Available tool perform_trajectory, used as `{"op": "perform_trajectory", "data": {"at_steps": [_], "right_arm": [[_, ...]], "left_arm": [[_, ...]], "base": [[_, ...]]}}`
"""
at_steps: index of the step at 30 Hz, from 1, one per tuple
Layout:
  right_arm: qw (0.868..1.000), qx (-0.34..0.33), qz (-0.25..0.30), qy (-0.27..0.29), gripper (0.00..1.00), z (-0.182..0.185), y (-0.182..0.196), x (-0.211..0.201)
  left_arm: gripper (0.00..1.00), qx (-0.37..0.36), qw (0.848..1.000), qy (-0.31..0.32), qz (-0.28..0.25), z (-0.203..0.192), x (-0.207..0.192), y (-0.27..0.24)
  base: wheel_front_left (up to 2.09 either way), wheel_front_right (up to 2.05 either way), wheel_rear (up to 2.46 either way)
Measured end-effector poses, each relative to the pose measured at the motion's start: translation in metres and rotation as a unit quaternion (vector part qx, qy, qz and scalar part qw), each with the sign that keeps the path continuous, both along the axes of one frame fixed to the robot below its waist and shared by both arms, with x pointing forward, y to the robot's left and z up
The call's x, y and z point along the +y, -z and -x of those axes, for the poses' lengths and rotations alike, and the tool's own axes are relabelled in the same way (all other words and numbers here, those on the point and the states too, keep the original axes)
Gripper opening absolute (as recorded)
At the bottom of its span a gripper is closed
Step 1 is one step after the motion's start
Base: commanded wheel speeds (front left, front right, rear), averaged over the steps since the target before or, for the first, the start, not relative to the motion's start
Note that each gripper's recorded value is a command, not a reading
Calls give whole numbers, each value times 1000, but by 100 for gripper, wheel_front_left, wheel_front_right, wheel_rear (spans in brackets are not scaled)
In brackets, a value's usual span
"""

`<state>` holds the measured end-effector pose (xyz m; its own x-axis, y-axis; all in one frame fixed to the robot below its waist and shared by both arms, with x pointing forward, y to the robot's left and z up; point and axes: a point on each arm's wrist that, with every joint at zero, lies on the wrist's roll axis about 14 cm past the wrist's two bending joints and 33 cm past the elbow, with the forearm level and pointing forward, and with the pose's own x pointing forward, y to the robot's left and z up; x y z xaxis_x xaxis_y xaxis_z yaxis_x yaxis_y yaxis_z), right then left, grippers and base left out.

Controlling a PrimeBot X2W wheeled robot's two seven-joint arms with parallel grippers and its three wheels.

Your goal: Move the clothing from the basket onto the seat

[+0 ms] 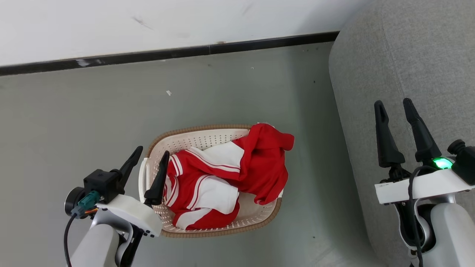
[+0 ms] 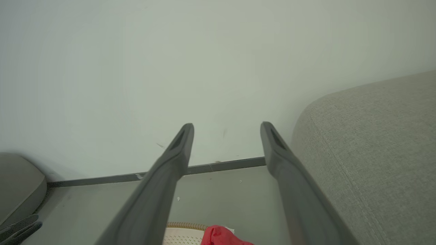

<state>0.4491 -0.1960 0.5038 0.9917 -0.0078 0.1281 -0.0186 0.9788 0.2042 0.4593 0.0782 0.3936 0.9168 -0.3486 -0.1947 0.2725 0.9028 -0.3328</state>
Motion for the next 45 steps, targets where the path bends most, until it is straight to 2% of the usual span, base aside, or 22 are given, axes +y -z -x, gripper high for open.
{"op": "perform_trajectory", "data": {"at_steps": [19, 30, 45], "right_arm": [[999, 29, -11, 21, 100, -18, 35, -16], [998, 54, -5, 23, 100, -28, 61, -19], [998, 66, -8, 19, 100, -48, 84, -20]], "left_arm": [[100, 71, 994, 85, -2, -22, -51, 66], [100, 118, 985, 121, -23, -28, -60, 119], [100, 159, 974, 157, -23, -37, -82, 168]], "base": [[0, 0, 0], [0, 0, 0], [0, 0, 0]]}}
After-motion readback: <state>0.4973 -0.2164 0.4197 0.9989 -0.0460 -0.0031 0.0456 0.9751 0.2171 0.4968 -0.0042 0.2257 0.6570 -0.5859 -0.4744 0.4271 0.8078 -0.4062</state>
